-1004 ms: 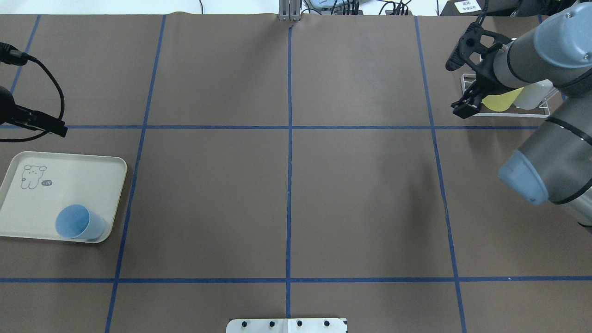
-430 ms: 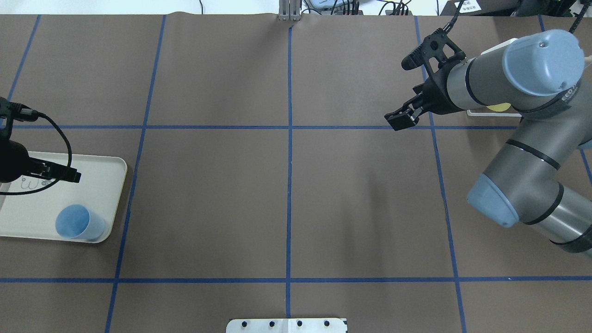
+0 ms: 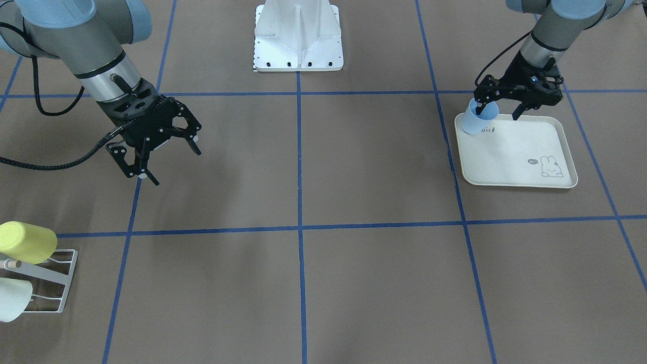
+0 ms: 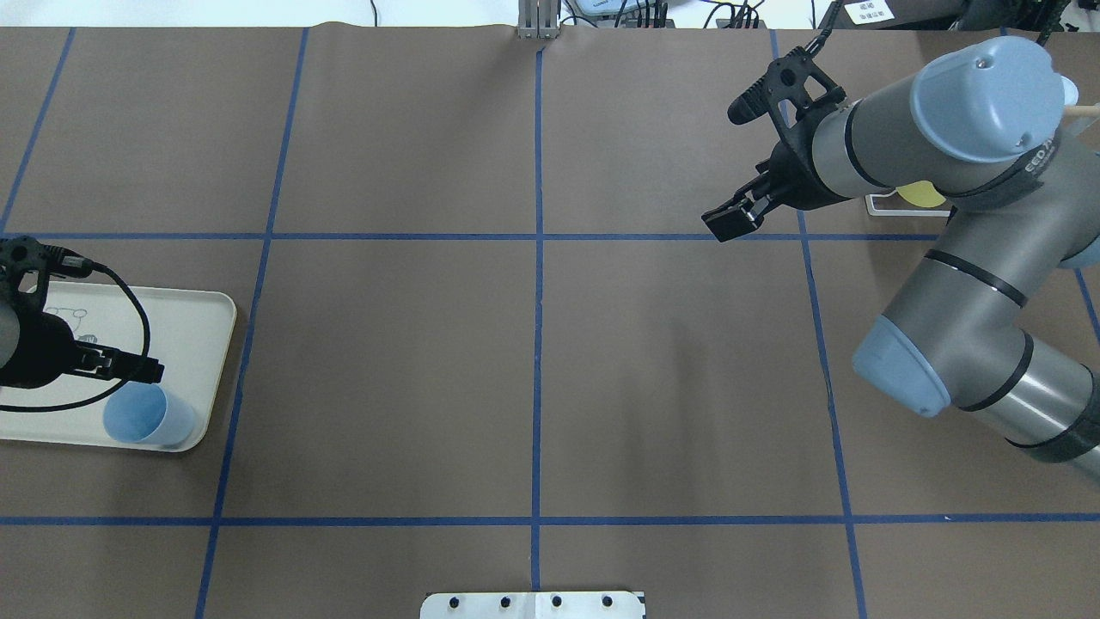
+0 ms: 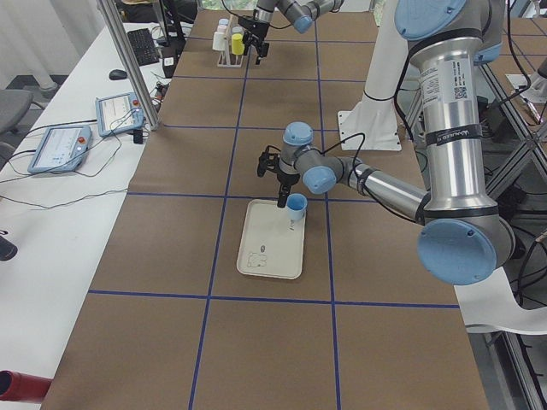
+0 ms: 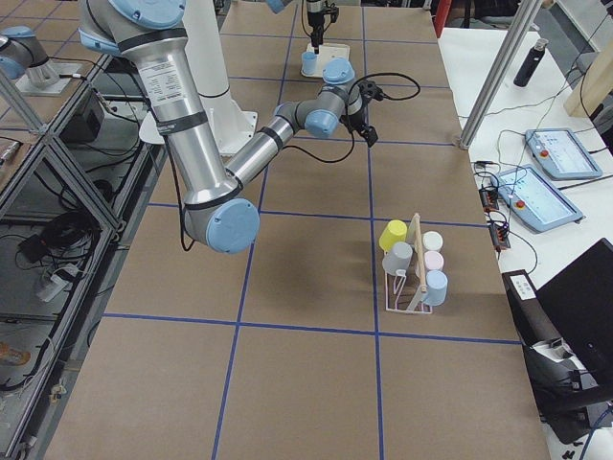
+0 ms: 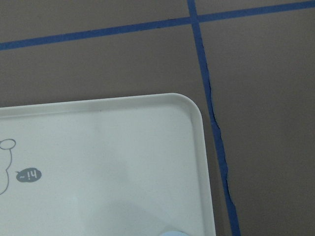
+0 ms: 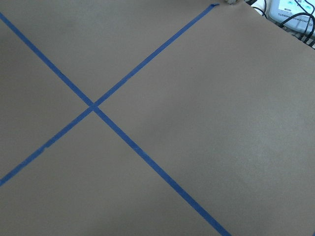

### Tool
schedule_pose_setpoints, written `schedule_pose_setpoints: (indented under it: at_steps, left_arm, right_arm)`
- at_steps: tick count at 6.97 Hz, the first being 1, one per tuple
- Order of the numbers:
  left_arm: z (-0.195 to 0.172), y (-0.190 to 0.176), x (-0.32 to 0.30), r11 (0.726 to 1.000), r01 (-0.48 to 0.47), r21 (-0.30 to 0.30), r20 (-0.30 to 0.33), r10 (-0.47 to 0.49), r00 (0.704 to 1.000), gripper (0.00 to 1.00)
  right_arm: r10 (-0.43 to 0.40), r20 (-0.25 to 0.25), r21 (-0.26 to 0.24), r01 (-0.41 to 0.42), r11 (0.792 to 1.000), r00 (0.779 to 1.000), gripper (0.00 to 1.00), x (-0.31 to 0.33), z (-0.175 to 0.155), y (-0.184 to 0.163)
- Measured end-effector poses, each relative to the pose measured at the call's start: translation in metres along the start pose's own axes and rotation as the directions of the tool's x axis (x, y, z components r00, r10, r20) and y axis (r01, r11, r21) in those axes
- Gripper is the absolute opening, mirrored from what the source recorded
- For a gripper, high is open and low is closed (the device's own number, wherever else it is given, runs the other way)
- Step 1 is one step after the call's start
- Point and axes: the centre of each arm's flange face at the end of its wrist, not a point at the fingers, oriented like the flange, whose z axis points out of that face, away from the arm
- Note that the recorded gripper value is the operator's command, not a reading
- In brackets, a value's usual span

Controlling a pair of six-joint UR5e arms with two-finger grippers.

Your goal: Transfer IKEA cup to right arm and place on rack

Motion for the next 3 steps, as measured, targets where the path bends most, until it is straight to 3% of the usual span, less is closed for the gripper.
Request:
schedule_pose_setpoints:
  at_steps: [2,3]
  left_arm:
    - [0.003,0.018,-0.014,1.000,-0.006,-0.018,0.002,0.006,1.000,1.00]
    - [0.004,0.026,-0.022,1.000,-0.008,-0.026,0.006,0.008,1.000,0.92]
  right_arm:
    - [0.000,-0.001,-0.003,0.000,1.000,1.000,0.99,0.000,0.001,0.000]
    - [0.000,-0.002,-0.004,0.000,1.000,1.000,0.99,0.000,0.001,0.000]
